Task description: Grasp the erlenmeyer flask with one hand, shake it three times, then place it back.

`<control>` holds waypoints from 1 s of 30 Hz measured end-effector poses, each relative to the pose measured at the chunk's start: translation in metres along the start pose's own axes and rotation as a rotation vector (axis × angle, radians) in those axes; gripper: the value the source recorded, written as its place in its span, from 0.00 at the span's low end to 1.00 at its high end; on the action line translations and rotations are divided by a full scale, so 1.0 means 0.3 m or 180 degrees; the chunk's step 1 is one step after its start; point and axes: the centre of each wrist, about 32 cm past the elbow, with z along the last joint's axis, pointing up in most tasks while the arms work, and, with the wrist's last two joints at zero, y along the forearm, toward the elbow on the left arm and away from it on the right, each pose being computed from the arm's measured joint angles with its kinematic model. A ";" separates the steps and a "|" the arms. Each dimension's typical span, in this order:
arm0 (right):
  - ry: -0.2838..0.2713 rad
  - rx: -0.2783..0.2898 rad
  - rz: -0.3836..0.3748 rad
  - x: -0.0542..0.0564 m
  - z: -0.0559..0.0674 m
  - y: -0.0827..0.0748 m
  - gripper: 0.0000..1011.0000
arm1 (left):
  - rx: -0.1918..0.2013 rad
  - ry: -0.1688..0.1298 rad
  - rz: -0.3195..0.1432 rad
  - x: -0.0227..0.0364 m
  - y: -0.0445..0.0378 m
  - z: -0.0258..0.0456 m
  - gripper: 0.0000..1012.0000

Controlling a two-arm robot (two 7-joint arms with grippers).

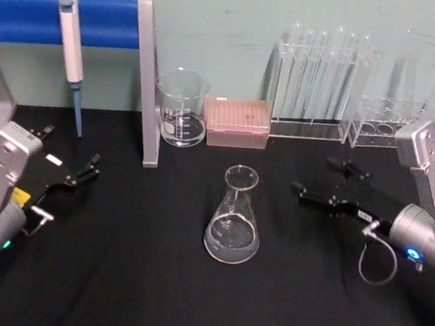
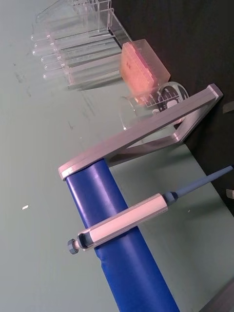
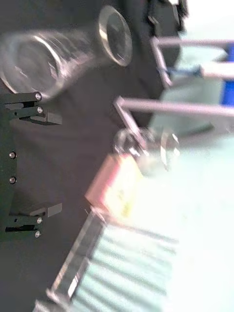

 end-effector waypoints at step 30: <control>0.0560 0.0369 -0.1229 -0.170 -0.089 0.091 0.99 | 0.0000 0.0000 0.0000 0.000 0.000 0.000 0.99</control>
